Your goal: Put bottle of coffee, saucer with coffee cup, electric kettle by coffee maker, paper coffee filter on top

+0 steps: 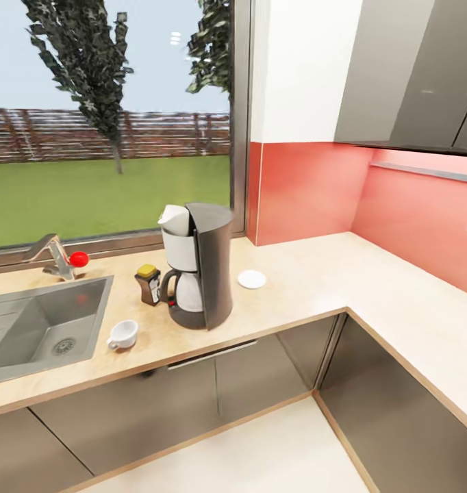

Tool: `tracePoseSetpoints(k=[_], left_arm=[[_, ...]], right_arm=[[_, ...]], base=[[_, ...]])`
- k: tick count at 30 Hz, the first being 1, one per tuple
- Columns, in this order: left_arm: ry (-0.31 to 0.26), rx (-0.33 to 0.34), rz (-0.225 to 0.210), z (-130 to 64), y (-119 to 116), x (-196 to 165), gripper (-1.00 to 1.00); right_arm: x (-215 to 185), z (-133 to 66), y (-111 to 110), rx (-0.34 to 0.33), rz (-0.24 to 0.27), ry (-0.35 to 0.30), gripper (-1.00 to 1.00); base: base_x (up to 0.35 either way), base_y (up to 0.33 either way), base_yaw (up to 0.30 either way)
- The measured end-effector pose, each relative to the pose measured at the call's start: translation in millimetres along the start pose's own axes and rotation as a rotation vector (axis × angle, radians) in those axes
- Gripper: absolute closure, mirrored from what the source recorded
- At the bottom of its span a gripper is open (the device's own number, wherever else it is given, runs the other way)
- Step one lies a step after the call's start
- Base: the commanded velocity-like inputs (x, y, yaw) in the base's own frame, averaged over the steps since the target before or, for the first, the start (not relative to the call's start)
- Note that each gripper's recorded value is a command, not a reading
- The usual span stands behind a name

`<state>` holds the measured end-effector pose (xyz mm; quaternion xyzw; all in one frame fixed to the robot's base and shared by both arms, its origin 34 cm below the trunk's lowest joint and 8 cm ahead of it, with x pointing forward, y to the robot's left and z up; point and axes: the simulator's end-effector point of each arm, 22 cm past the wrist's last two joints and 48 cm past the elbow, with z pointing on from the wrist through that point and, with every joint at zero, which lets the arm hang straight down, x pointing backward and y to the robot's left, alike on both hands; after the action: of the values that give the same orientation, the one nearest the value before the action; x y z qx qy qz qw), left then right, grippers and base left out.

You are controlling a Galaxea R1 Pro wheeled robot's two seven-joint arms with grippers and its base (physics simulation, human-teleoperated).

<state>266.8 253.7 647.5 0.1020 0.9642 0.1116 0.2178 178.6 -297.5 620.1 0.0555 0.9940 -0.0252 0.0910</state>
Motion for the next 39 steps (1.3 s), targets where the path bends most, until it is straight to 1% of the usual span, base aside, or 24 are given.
tracePoseSetpoints(k=[4,5,6,7,10,12,19,22,26,31,33,34,36,39], left_arm=[[0.060,-0.006,0.023,-4.5,3,29,-1.00],[0.089,-0.008,0.033,-7.1,4,43,-1.00],[0.104,-0.008,0.039,-8.8,4,50,-1.00],[0.115,-0.009,0.043,-10.1,4,56,-1.00],[0.131,-0.009,0.048,-12.0,4,63,-1.00],[0.135,-0.008,0.049,-12.7,4,65,-1.00],[0.148,-0.010,0.049,-14.2,4,70,-1.00],[0.155,-0.016,0.040,-14.6,6,73,-1.00],[0.166,-0.025,0.028,-14.8,9,77,-1.00],[0.172,-0.036,0.028,-14.0,16,79,-1.00],[0.171,-0.036,0.029,-13.6,17,79,-1.00],[0.157,-0.040,0.025,-11.2,19,73,-1.00],[0.151,-0.042,0.020,-9.4,19,69,-1.00],[0.145,-0.049,0.005,-7.4,21,64,-1.00]], right_arm=[[-1,0.0,6,-0.016,-0.039,-0.001,-1.00],[0,-0.1,9,-0.025,-0.066,-0.001,-1.00],[0,-0.1,12,-0.031,-0.084,-0.001,-1.00],[0,-0.2,14,-0.037,-0.101,-0.001,-1.00],[2,-0.4,18,-0.047,-0.129,0.001,-1.00],[3,-0.6,19,-0.050,-0.137,0.004,-1.00],[5,-0.9,31,-0.066,-0.136,0.007,-1.00],[5,-1.1,36,-0.072,-0.133,0.007,-1.00],[7,-1.2,37,-0.071,-0.133,0.013,-1.00],[10,-1.1,36,-0.071,-0.136,0.019,-1.00],[11,-1.2,36,-0.070,-0.136,0.021,-1.00],[11,-1.3,35,-0.069,-0.136,0.022,-1.00],[12,-1.3,35,-0.069,-0.136,0.023,-1.00],[12,-1.3,34,-0.068,-0.135,0.025,-1.00]], base=[[0.149,-0.265,0.007],[0.152,-0.264,0.002],[0.152,-0.264,0.001],[0.153,-0.264,0.001],[0.152,-0.264,0.000],[0.145,-0.264,0.000],[0.118,-0.265,0.000],[0.053,-0.268,0.074],[0.015,-0.249,0.157],[-0.133,-0.110,0.205],[-0.188,-0.075,0.217],[-0.075,-0.025,0.218],[-0.049,-0.017,0.197],[-0.018,-0.006,0.081]])
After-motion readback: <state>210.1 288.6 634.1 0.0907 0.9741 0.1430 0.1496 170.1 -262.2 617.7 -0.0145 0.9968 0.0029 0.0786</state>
